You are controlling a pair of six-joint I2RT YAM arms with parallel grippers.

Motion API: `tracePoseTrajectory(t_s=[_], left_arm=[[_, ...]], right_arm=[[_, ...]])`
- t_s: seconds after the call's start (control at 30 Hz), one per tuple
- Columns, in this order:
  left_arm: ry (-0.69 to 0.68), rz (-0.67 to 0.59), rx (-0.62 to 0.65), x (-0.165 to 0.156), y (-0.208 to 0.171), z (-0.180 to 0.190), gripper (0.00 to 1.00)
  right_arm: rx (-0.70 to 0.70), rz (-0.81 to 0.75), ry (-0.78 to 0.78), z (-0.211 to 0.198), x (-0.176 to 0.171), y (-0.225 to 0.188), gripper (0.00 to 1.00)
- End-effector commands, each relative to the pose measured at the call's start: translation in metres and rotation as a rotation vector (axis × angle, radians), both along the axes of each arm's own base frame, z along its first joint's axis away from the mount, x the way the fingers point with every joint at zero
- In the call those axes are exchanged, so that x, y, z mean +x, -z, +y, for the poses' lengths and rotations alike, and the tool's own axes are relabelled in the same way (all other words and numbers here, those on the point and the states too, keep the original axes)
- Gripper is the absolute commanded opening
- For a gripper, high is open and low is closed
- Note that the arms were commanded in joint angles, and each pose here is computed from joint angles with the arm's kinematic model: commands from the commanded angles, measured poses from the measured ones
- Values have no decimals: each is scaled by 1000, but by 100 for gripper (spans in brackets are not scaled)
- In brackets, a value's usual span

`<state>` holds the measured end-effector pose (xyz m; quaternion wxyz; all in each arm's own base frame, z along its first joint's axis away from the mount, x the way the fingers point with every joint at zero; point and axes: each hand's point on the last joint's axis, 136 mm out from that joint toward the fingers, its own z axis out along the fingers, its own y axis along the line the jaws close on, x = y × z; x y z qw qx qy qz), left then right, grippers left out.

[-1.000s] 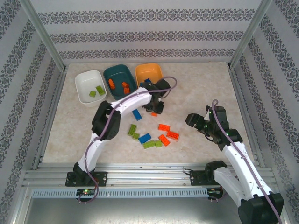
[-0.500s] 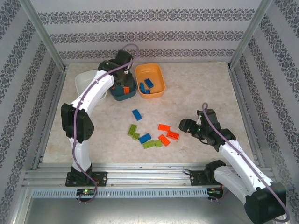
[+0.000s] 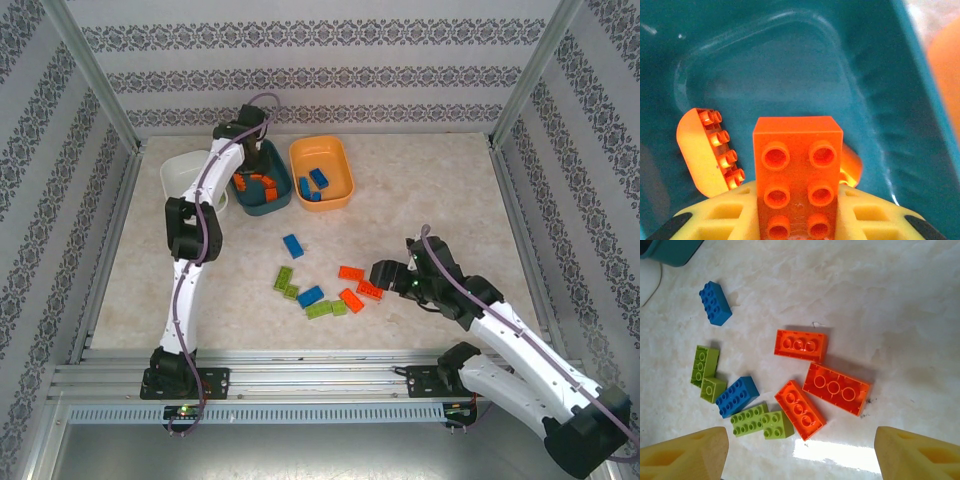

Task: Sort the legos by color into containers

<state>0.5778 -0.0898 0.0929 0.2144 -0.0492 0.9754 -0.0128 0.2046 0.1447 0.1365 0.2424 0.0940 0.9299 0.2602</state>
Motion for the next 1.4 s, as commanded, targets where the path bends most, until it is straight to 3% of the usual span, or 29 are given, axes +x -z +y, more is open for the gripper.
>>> tracePoseTrajectory(t_s=[0.0, 0.2, 0.47, 0.57, 0.7, 0.9, 1.2, 1.37], left_arm=[[3, 36, -7, -9, -9, 12, 32], [-5, 68, -19, -16, -3, 13, 46], [57, -15, -58, -26, -59, 0, 59], [234, -56, 14, -51, -86, -35, 67], [494, -86, 98, -112, -96, -102, 72], [905, -105, 39, -204, -61, -188, 76], [1457, -69, 88, -273, -4, -254, 79], [1587, -76, 54, -279, 15, -269, 79]], right_arm=[[-52, 60, 25, -9, -9, 13, 77], [-114, 155, -3, -8, -13, 28, 78], [-121, 126, -6, -4, -8, 18, 79], [-139, 135, 17, -14, -8, 19, 80], [-137, 205, 55, -33, -11, 29, 80], [-144, 251, 106, -60, -18, 34, 81], [-19, 180, 167, -54, -12, 24, 81], [-15, 187, 170, -55, -16, 27, 81]])
